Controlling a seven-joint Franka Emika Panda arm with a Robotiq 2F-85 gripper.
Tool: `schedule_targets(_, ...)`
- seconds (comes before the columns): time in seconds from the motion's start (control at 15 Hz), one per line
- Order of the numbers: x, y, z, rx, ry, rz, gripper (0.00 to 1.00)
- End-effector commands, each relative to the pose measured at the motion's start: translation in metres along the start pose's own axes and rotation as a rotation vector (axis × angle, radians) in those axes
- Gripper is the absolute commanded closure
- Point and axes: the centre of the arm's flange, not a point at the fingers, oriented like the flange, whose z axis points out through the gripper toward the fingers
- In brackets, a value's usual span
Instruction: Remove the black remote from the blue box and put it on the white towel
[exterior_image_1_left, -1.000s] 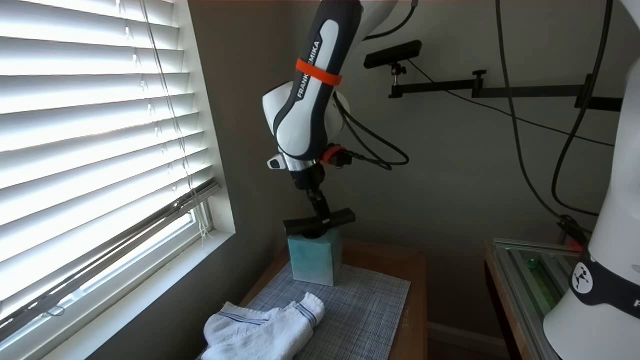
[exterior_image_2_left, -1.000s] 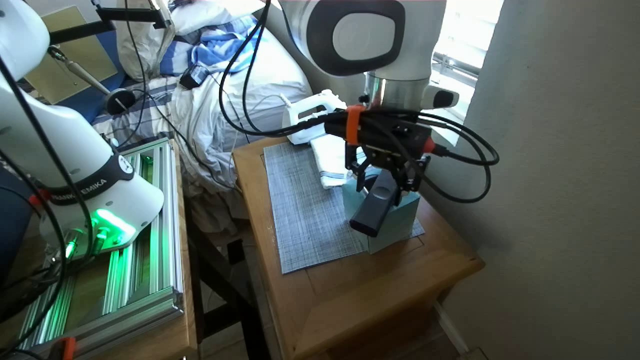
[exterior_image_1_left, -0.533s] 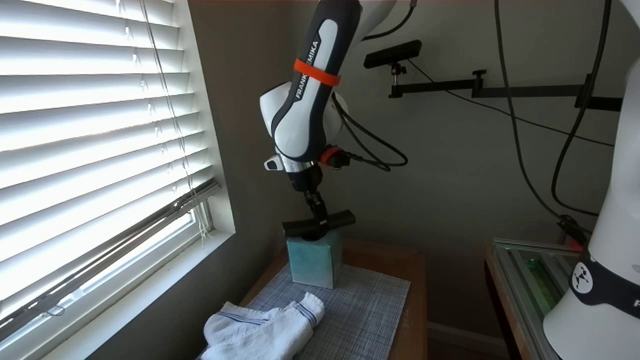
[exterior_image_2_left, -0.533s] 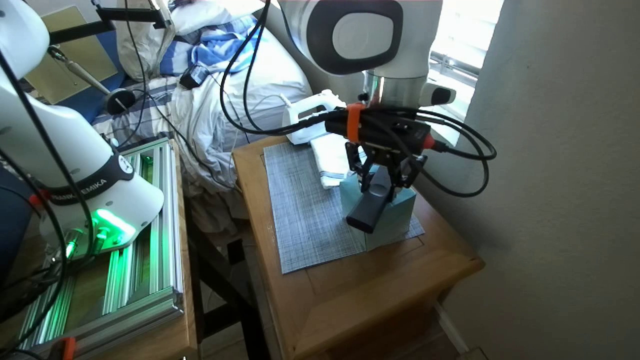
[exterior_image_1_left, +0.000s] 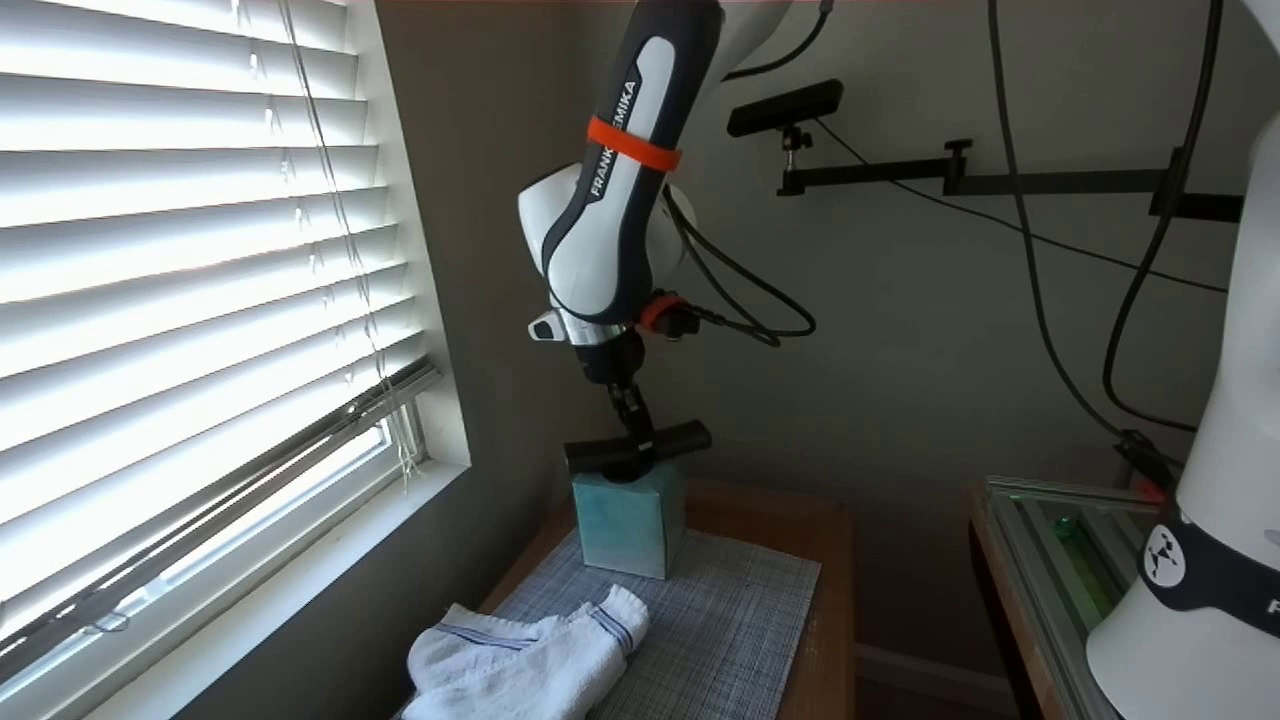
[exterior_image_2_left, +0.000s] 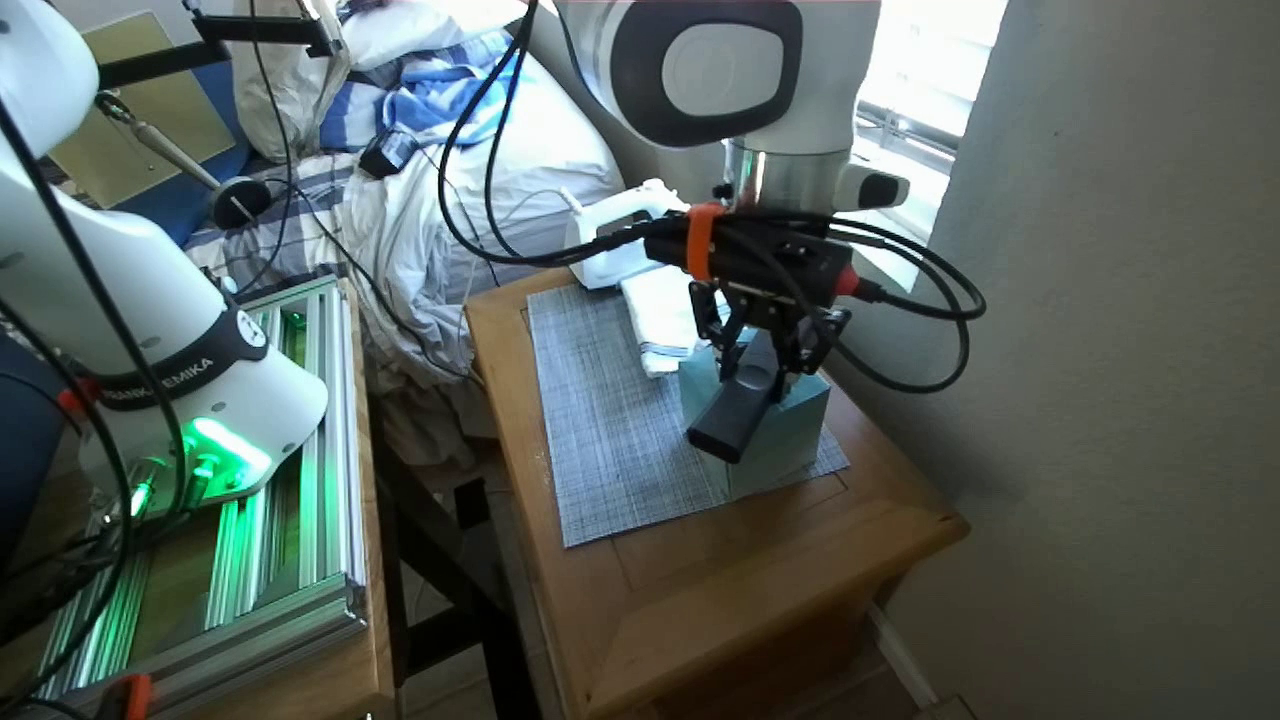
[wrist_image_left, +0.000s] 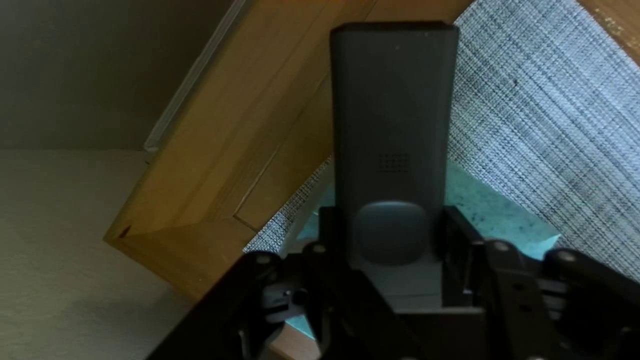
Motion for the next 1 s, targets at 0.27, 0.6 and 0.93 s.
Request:
schedule_targets(0.27,-0.038,-0.039,-0.05,-0.006,0.0,0.059,0.72)
schedule_targets(0.6,-0.01,-0.106,-0.071,0.048,-0.071,0.02,0.72)
schedule_targets(0.93,0.057,-0.182,-0.085,0.121,-0.145,0.061,0.72)
